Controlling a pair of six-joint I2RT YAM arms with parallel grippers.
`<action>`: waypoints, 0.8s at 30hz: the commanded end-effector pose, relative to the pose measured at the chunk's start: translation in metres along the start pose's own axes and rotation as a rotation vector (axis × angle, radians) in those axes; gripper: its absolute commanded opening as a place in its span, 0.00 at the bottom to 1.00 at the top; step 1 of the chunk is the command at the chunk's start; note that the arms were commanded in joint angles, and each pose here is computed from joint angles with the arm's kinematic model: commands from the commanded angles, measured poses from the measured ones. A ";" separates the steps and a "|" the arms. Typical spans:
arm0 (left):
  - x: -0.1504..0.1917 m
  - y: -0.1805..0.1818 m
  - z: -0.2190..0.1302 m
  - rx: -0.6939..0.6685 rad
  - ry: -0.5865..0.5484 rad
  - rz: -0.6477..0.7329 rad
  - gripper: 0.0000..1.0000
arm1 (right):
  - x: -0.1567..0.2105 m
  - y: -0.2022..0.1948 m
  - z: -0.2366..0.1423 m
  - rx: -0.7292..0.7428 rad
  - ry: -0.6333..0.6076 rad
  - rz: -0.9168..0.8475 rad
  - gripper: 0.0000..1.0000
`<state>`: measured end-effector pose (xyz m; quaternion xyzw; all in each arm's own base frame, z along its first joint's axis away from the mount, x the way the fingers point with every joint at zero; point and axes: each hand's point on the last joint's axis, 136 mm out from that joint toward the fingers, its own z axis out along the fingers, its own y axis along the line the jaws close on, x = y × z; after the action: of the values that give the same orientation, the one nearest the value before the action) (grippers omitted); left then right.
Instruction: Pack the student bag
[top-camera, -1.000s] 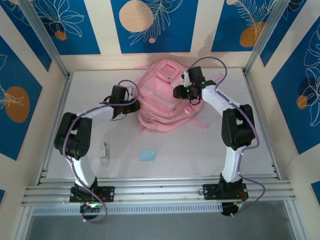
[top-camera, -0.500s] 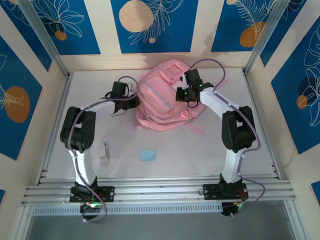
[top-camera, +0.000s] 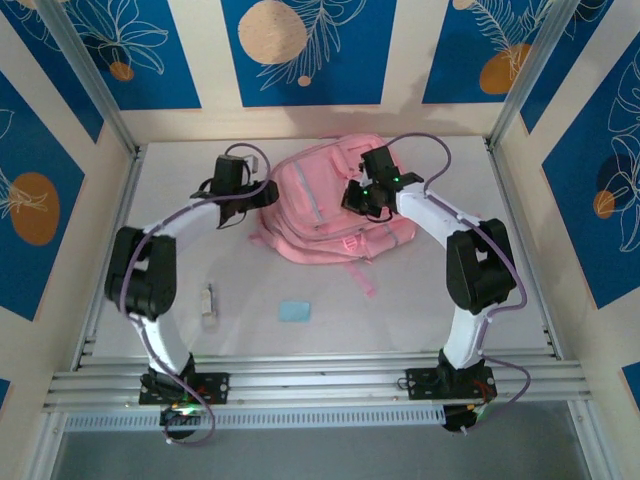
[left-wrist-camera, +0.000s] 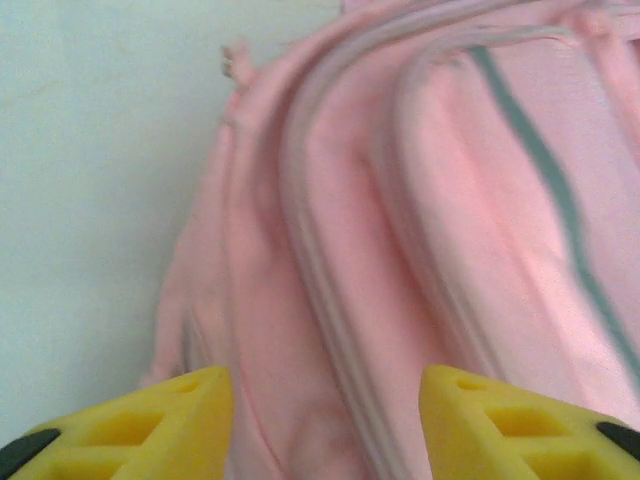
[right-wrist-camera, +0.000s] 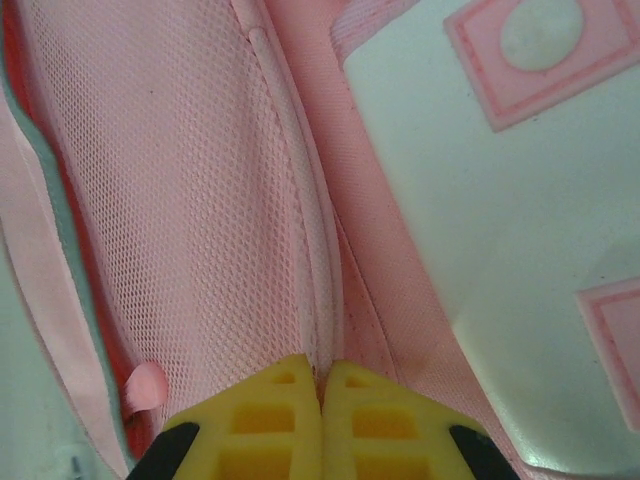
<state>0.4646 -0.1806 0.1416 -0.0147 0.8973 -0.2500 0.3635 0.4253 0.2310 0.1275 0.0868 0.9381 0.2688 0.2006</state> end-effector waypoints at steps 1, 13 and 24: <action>0.009 -0.017 -0.027 0.030 -0.034 -0.017 0.54 | 0.028 0.034 0.000 -0.134 0.091 0.049 0.00; 0.090 -0.074 -0.040 0.026 -0.156 -0.044 0.45 | 0.034 0.046 0.005 -0.223 0.097 0.152 0.00; 0.106 -0.076 -0.008 -0.073 -0.187 -0.066 0.41 | 0.040 0.050 0.003 -0.259 0.088 0.170 0.00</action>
<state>0.3562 -0.2669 0.1033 -0.0475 0.8788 -0.2380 0.4107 0.4144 0.2658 0.1252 0.1502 0.9007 0.3697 0.1716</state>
